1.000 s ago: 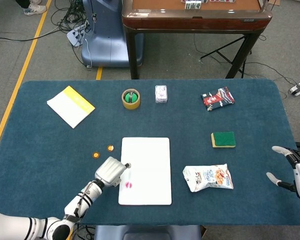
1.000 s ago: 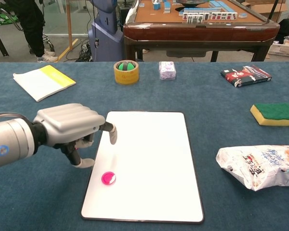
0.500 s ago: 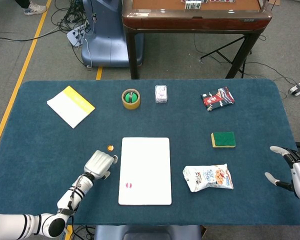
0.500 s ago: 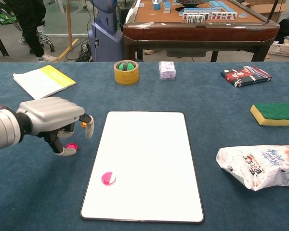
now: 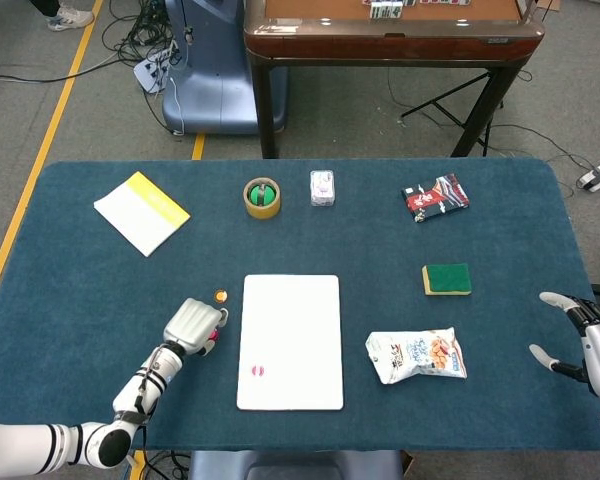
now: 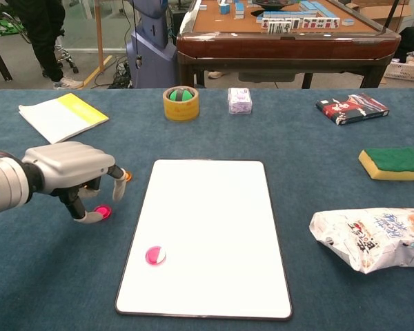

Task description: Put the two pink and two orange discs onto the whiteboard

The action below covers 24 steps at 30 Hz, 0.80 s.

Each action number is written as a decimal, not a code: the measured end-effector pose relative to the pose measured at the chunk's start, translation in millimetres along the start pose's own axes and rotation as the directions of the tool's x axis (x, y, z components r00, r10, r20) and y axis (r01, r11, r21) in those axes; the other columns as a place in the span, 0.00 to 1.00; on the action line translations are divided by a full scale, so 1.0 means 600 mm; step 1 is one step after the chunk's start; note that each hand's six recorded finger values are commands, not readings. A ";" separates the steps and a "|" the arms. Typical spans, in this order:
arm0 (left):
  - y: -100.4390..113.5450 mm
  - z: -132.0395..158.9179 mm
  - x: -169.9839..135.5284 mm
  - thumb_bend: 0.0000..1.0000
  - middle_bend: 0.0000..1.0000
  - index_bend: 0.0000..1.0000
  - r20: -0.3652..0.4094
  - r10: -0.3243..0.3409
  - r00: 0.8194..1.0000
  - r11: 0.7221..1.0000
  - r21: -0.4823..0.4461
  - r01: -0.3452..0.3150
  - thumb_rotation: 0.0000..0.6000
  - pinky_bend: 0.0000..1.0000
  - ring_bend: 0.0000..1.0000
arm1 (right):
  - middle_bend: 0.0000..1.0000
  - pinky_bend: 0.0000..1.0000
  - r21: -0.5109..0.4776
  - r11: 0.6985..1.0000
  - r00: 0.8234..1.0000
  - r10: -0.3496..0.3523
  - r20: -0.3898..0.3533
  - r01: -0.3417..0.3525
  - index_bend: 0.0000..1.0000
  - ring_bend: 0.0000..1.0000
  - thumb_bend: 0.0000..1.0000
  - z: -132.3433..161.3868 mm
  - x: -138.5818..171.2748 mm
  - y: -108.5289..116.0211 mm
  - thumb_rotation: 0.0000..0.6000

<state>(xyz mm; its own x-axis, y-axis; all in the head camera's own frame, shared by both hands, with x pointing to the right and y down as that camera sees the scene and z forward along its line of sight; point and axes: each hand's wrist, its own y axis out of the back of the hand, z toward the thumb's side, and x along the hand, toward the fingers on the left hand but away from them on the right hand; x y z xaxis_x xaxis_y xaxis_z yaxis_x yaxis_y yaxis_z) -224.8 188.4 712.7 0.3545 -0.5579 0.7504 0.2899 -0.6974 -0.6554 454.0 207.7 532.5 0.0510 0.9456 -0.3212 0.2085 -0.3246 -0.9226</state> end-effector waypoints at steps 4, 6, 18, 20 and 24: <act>-0.007 -0.004 0.000 0.31 1.00 0.49 -0.005 -0.014 1.000 1.000 -0.001 0.014 1.00 1.00 1.00 | 0.34 0.40 0.001 1.000 1.000 0.001 0.002 -0.001 0.28 0.31 0.00 0.000 -0.001 -0.001 1.00; -0.009 -0.006 0.000 0.31 1.00 0.46 -0.007 -0.019 1.000 1.000 0.000 0.019 1.00 1.00 1.00 | 0.34 0.40 0.002 1.000 1.000 0.001 0.001 -0.001 0.28 0.31 0.00 0.000 -0.001 -0.001 1.00; -0.019 -0.015 0.004 0.31 1.00 0.48 -0.021 -0.029 0.999 1.000 -0.004 0.029 1.00 1.00 1.00 | 0.34 0.40 0.003 1.000 1.000 0.005 0.003 -0.005 0.28 0.31 0.00 0.000 -0.001 -0.002 1.00; -0.021 -0.016 0.005 0.31 1.00 0.49 -0.022 -0.031 0.999 1.000 -0.004 0.031 1.00 1.00 1.00 | 0.34 0.40 0.003 1.000 1.000 0.006 0.002 -0.006 0.28 0.31 0.00 0.000 -0.001 -0.002 1.00; -0.023 -0.017 0.006 0.31 1.00 0.52 -0.025 -0.031 0.999 0.999 -0.009 0.031 1.00 1.00 1.00 | 0.34 0.40 0.003 1.000 1.000 0.006 0.002 -0.006 0.28 0.31 0.00 0.000 -0.001 -0.002 1.00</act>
<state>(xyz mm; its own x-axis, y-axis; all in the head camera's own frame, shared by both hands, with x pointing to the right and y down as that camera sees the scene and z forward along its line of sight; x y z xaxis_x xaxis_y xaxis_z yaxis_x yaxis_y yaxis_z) -236.5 191.1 725.3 0.3227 -0.5472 0.7723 0.2926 -0.7183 -0.6312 453.7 207.7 533.7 0.0501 0.9436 -0.3273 0.2048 -0.3304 -0.9213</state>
